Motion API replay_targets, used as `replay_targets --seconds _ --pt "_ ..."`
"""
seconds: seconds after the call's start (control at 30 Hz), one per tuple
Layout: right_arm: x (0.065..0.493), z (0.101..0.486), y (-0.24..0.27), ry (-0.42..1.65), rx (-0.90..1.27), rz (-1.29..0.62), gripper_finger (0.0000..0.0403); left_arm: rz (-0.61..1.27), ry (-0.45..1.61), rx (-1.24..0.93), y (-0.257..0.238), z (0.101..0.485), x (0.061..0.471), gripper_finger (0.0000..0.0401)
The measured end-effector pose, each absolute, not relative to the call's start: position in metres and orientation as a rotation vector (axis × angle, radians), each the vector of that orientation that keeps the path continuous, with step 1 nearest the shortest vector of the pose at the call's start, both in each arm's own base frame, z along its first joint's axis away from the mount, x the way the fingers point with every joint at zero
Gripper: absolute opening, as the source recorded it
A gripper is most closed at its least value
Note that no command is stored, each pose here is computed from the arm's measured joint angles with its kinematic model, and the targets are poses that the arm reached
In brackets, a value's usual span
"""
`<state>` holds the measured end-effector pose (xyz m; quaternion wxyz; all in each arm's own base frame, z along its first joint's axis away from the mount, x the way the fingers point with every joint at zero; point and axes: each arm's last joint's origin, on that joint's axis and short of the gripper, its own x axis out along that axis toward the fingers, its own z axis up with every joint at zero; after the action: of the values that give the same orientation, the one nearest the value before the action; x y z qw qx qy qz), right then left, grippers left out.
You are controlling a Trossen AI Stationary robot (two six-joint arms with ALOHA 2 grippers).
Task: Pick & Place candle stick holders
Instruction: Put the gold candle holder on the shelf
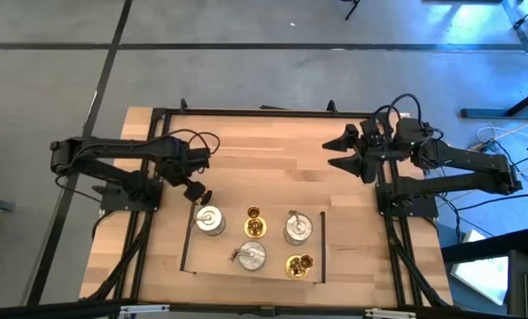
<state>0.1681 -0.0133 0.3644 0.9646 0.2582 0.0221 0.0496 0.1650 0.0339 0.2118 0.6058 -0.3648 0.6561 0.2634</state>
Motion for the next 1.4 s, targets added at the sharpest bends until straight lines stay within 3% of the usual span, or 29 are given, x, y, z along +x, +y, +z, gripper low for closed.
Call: replay_targets --seconds 0.4,0.6,0.77,1.03,1.2,1.4 --pt "0.185 0.361 -0.013 0.057 0.554 0.174 0.0338 0.986 1.47 -1.23 0.03 0.184 0.16 0.0348" --pt "0.19 0.357 -0.011 0.113 0.57 0.28 0.0338 1.105 1.279 -1.402 0.031 0.163 0.164 0.0329" --pt "0.192 0.356 -0.008 0.159 0.58 0.394 0.0338 1.186 1.041 -1.463 0.036 0.164 0.175 0.0308" --pt "0.19 0.355 -0.003 0.207 0.576 0.557 0.0338 1.356 0.855 -1.572 0.039 0.164 0.177 0.0286" --pt "0.189 0.355 -0.003 0.214 0.563 0.591 0.0337 1.341 0.726 -1.622 0.036 0.166 0.185 0.0283" --pt "0.189 0.355 -0.002 0.219 0.537 0.62 0.0337 1.097 0.567 -1.544 0.034 0.175 0.208 0.0275"
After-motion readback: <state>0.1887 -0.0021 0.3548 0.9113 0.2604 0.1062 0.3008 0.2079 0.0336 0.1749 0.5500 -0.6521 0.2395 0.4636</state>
